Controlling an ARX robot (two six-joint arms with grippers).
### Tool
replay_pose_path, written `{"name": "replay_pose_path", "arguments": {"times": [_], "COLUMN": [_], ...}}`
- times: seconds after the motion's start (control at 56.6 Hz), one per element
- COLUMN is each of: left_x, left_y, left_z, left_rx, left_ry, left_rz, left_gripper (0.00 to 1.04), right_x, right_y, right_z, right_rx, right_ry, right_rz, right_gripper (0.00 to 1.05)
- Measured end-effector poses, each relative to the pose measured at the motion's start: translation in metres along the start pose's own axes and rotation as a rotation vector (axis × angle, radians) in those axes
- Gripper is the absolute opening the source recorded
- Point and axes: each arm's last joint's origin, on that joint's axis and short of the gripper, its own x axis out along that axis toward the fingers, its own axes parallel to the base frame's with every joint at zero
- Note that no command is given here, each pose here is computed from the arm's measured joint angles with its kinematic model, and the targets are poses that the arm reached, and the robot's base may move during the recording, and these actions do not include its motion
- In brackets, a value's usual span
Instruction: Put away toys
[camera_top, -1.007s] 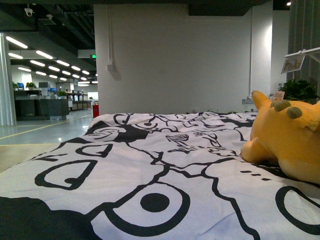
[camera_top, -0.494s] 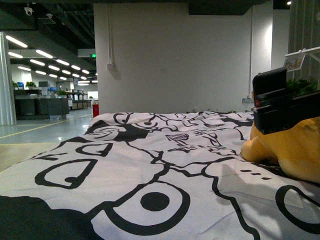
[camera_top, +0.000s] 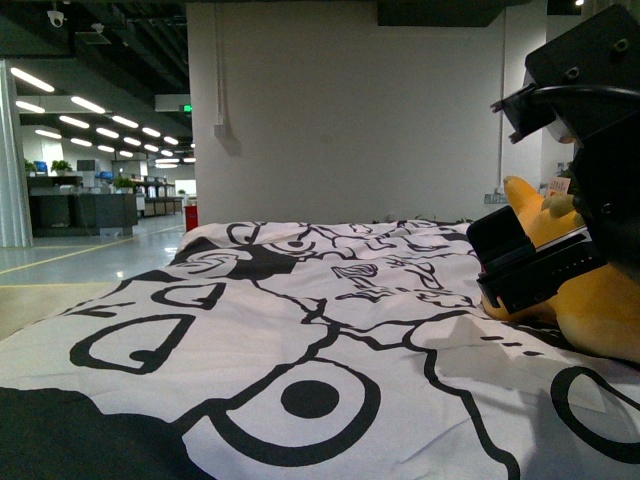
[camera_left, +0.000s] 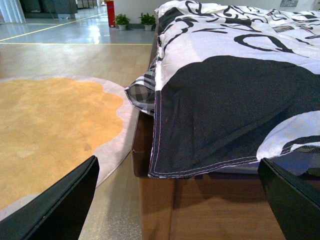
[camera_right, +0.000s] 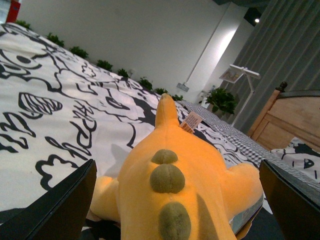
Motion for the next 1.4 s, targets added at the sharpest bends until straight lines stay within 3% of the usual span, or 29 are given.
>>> {"name": "replay_pose_path", "arguments": {"times": [0.3,0.901,1.077,1.395], "left_x": [0.000,0.000,0.000,0.000], "left_y": [0.000,0.000,0.000,0.000], "left_z": [0.000,0.000,0.000,0.000], "left_rx": [0.000,0.000,0.000,0.000], "left_ry": [0.000,0.000,0.000,0.000], "left_rz": [0.000,0.000,0.000,0.000], "left_gripper": [0.98,0.98,0.98,0.98], "right_x": [0.011,0.039,0.042,0.042], "right_y": [0.005,-0.013,-0.015,-0.016], "right_z": [-0.007,-0.008,-0.009,-0.010], "right_rx": [-0.078,-0.094,-0.096,-0.076], "right_ry": [0.165,0.421,0.437,0.440], "right_rz": [0.077,0.046,0.041,0.056], "right_gripper": [0.98,0.98,0.98,0.54]}}
